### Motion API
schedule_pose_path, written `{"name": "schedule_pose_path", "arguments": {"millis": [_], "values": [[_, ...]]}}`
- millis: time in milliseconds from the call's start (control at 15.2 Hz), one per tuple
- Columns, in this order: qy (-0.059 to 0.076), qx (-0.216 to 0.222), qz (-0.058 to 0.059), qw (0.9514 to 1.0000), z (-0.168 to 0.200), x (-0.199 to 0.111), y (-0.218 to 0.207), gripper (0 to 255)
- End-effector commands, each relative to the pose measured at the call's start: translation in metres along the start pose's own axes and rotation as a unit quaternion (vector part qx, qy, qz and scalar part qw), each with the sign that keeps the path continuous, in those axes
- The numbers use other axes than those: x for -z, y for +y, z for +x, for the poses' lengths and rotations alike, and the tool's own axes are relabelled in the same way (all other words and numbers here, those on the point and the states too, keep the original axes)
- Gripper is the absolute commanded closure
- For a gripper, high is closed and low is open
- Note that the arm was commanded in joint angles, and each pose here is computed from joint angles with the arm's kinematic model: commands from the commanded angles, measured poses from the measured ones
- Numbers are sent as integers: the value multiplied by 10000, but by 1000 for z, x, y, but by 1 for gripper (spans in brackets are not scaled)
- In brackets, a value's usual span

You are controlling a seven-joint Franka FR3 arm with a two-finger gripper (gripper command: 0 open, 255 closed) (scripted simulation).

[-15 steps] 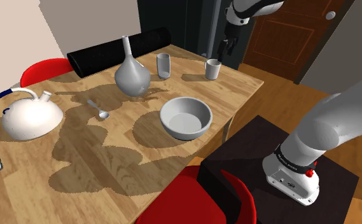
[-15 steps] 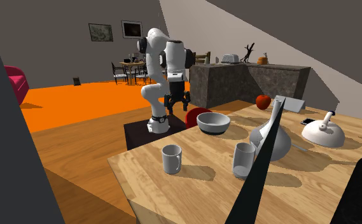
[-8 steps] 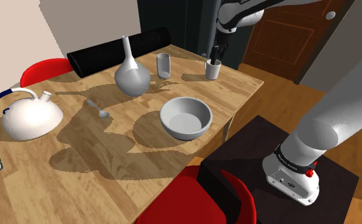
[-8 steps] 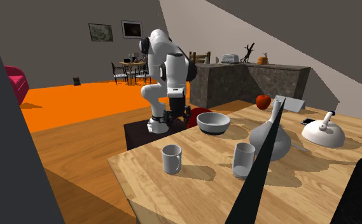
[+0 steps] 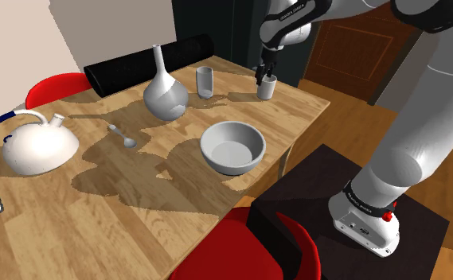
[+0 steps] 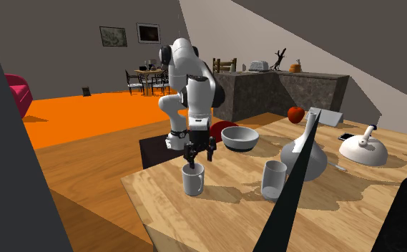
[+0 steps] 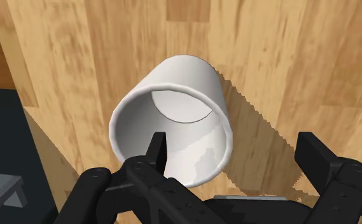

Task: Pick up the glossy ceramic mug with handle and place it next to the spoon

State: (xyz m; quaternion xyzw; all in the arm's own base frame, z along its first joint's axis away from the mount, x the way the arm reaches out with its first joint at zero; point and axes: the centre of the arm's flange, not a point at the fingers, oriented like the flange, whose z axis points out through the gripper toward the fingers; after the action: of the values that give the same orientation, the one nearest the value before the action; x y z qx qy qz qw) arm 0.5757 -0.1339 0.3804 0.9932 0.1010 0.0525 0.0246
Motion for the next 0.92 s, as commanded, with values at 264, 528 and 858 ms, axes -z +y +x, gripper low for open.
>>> {"name": "schedule_pose_path", "arguments": {"millis": [264, 528, 858], "values": [[3, 2, -5, 10000, 2, -31, 2, 0], [3, 2, -5, 10000, 2, -34, 2, 0], [3, 2, -5, 10000, 2, -34, 2, 255]]}}
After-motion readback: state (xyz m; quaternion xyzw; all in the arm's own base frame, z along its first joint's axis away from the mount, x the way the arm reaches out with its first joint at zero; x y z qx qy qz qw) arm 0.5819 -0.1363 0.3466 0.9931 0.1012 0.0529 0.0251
